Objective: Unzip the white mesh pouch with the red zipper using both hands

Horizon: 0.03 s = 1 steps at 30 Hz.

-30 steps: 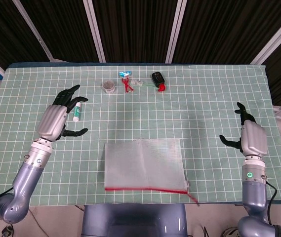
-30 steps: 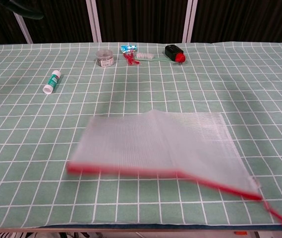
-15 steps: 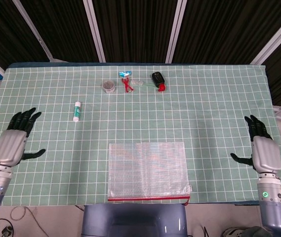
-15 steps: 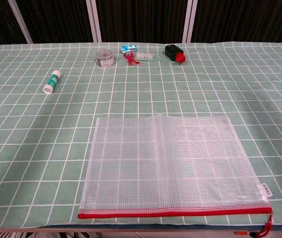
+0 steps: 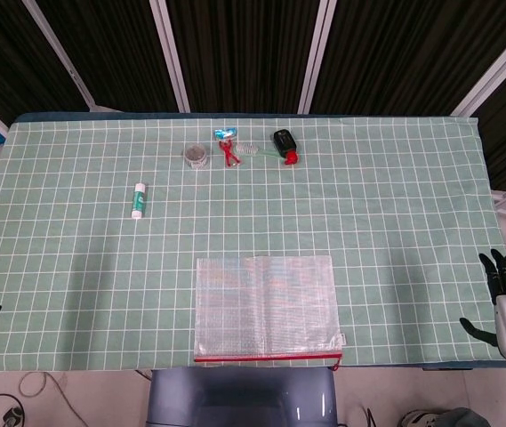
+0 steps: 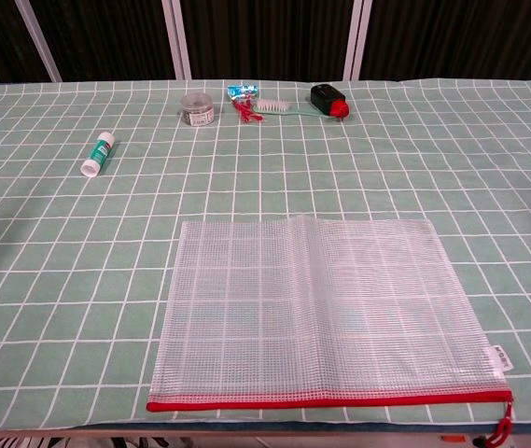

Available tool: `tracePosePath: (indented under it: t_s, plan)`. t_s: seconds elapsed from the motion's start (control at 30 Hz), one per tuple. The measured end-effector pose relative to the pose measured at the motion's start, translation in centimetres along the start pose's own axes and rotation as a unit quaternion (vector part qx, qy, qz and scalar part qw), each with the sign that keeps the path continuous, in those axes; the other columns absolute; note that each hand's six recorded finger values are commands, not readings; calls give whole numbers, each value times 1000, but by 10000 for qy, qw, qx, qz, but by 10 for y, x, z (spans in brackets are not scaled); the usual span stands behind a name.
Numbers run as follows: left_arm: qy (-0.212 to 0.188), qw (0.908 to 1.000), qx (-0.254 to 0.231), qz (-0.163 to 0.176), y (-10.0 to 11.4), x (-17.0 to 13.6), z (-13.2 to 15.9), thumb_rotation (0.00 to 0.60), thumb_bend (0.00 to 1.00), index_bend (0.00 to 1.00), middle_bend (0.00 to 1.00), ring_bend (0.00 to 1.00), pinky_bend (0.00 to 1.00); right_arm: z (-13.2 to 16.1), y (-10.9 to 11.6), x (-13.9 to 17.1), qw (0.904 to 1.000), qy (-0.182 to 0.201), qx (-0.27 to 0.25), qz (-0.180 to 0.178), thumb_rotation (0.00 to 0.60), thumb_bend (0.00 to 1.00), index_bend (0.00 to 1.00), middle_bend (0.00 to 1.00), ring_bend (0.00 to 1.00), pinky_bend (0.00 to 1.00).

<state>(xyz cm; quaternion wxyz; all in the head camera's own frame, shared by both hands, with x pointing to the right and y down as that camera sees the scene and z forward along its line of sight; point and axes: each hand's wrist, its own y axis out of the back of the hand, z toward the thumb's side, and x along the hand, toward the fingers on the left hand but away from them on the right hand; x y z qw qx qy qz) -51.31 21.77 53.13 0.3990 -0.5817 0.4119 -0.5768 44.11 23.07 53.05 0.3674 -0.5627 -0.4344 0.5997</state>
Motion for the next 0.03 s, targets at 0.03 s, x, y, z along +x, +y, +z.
tracePosePath:
  t_s: [0.03]
  plan:
    - [0,10000,-40,38,1,-1,0,600,0,0,0,0,0,0,-1,2,10000,34,-17,-23,600,66,0,0,0,244]
